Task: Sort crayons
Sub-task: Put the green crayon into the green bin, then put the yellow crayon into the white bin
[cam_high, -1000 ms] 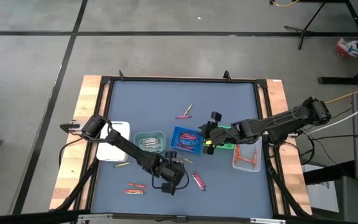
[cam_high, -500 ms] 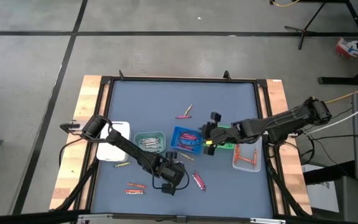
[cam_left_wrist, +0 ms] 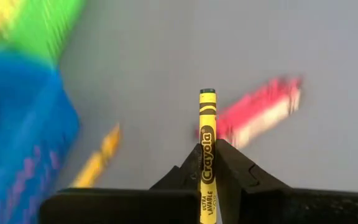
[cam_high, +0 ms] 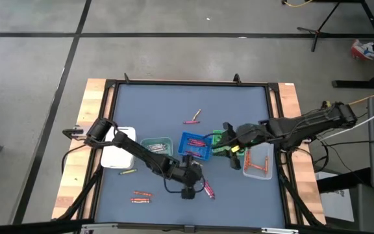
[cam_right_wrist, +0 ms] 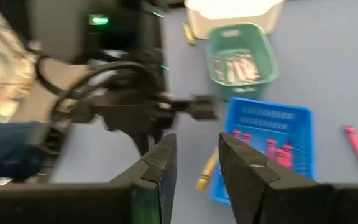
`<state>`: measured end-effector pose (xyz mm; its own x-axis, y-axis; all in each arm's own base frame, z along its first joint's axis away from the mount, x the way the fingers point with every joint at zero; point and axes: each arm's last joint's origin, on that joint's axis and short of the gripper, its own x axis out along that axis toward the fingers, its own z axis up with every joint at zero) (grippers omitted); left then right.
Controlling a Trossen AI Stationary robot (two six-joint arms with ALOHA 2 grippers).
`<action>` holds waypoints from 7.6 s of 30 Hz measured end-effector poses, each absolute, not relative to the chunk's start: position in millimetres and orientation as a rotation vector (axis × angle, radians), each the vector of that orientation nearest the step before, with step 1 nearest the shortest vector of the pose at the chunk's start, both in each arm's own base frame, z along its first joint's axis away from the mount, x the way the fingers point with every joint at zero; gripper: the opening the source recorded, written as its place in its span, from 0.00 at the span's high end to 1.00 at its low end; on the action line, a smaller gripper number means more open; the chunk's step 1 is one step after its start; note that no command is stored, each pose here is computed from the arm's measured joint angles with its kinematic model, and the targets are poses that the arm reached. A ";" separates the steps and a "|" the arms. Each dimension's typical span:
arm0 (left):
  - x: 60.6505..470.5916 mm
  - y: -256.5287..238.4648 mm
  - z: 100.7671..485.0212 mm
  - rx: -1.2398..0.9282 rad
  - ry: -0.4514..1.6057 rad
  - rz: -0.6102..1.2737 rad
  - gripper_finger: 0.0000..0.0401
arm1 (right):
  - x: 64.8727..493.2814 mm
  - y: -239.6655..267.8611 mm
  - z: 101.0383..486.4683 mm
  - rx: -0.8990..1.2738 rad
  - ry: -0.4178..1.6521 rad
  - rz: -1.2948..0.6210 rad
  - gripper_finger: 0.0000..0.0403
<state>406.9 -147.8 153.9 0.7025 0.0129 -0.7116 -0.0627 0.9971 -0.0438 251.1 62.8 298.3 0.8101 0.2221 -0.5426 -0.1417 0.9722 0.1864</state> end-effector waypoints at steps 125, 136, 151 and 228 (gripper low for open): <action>281.3 -184.0 322.4 0.060 0.523 0.138 0.74 | 316.1 141.9 112.9 0.117 0.853 -0.329 0.71; 281.2 -184.1 322.4 0.060 0.524 0.137 0.74 | 318.1 144.2 104.3 0.117 0.864 -0.321 0.82; 281.2 -184.4 322.3 0.058 0.528 0.126 0.74 | 317.6 144.0 107.7 0.129 0.866 -0.303 0.93; 272.0 -188.3 312.3 -0.114 0.692 0.040 0.78 | 355.1 170.3 193.8 0.153 0.062 0.228 0.96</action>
